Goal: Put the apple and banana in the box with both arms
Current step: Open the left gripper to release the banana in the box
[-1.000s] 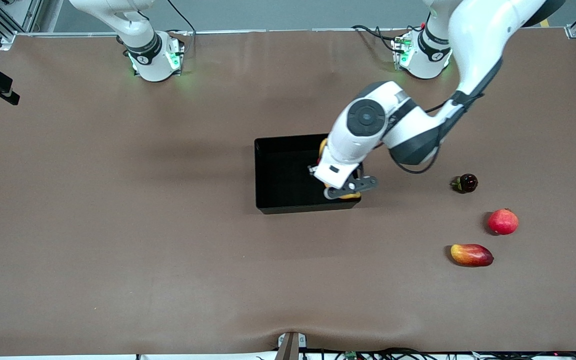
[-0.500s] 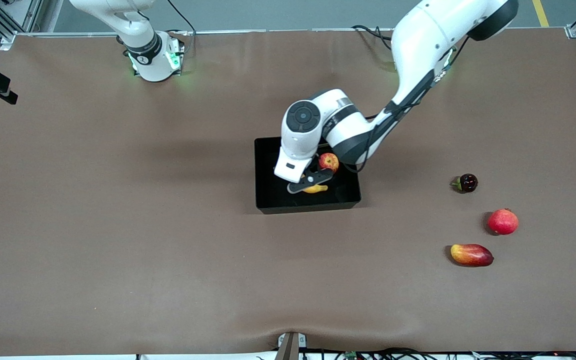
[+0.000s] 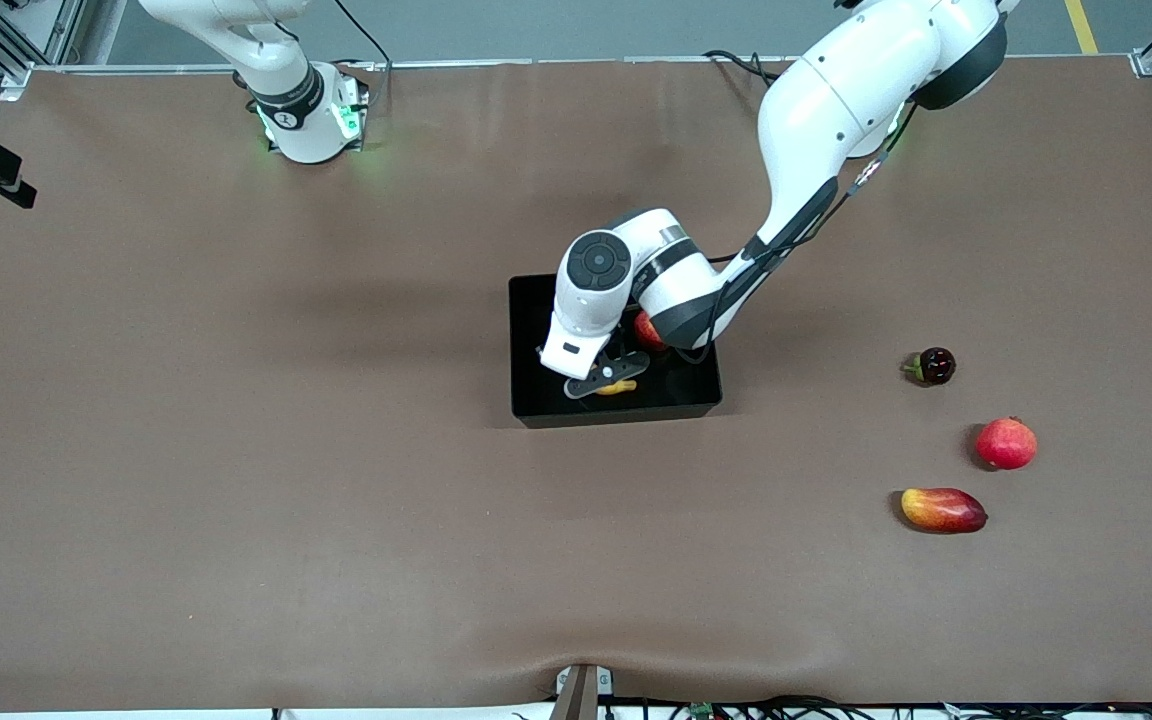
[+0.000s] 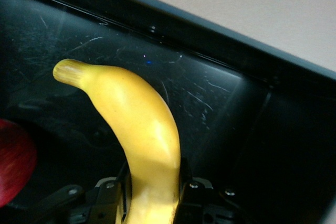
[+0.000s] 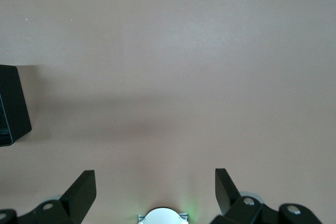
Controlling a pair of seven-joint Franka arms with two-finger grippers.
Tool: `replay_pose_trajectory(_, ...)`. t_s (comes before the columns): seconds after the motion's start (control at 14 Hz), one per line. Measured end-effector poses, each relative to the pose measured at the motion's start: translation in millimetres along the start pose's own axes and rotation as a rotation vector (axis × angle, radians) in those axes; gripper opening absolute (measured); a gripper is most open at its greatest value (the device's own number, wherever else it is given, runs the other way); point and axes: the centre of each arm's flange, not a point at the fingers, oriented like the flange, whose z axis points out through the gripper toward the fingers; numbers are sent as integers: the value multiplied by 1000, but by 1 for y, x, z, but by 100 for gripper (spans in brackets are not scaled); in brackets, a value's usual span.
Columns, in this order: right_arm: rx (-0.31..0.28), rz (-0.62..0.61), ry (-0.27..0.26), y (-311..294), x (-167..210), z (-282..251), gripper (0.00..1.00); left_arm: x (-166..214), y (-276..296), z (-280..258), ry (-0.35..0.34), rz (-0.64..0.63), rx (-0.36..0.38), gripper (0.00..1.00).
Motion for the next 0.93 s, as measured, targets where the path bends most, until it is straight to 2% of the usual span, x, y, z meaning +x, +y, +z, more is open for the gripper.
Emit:
replay_pose_trajectory(0.36,0,0,0,0,0,0,100,-13,3,32,17,23,9,37)
replay_pose_trajectory(0.43,0,0,-1,0,0,0,100,-12,4,31,18,23,6,42)
replay_pose_trajectory(0.71,0,0,-1,0,0,0,100,2,12,3,57,24,-33,81)
replay_pose_trajectory(0.86,0,1,-1,1,0,0,100,30,4,-50,107,59,16,100)
replay_pose_trajectory(0.93,0,1,-1,1,0,0,100,48,-6,-87,134,102,47,100)
